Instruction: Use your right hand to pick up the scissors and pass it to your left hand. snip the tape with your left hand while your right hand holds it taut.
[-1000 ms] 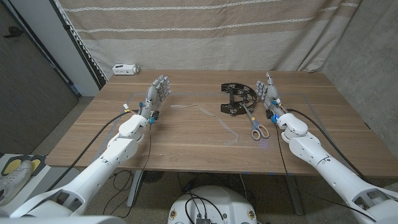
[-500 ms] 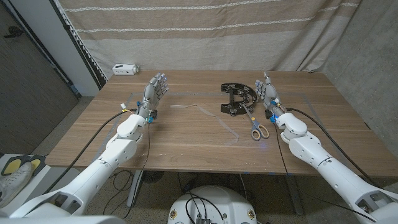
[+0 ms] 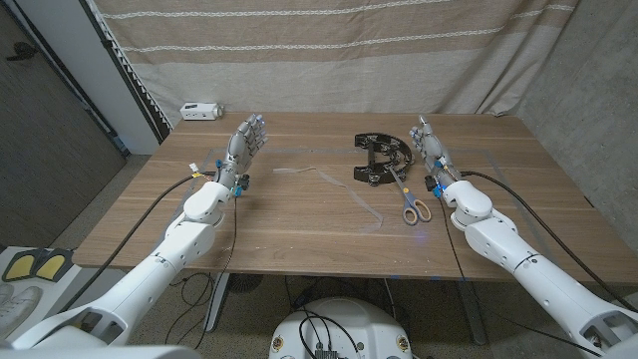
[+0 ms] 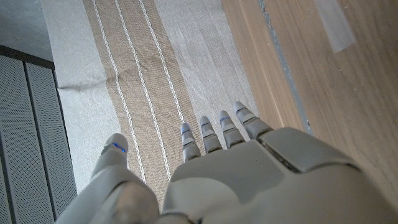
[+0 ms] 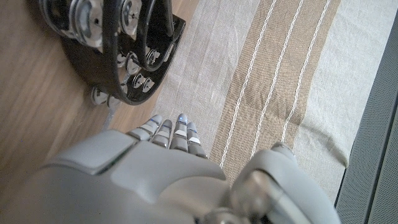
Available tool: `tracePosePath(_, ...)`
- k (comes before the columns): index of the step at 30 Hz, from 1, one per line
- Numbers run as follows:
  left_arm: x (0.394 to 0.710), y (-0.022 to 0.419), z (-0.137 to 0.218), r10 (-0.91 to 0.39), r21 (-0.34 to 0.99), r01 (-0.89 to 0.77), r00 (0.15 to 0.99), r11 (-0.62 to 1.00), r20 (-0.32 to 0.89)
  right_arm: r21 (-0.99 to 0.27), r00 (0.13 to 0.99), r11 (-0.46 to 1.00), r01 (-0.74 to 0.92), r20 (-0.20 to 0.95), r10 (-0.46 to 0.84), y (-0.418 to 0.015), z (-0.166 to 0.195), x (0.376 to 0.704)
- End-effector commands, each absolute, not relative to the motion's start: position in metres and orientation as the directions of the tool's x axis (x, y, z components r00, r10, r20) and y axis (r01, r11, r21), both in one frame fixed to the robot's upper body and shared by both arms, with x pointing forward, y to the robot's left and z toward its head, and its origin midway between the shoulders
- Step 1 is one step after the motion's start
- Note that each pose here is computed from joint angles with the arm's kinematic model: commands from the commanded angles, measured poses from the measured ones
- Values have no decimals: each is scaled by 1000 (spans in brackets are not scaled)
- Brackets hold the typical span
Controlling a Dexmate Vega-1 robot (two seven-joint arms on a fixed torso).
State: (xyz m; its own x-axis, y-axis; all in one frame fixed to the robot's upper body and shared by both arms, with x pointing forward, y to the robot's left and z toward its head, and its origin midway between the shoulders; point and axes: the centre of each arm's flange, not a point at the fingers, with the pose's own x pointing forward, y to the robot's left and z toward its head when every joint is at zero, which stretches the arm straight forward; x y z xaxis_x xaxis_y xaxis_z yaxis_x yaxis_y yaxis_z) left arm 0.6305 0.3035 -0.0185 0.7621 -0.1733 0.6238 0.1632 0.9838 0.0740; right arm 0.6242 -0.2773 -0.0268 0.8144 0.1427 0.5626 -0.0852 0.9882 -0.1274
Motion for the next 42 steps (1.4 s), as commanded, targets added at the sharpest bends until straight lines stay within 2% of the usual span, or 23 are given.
tracePosePath(1, 632, 300, -24, -159, 74, 145, 774, 987, 613, -177, 808, 984, 2, 581, 103, -285, -30, 611)
tracePosePath(18, 649, 290, -14, -183, 90, 163, 752, 982, 633, -238, 806, 968, 78, 587, 79, -283, -22, 603)
tracePosePath(42, 635, 292, -25, -153, 69, 142, 750, 987, 643, -361, 811, 914, 186, 582, 65, -279, -25, 583)
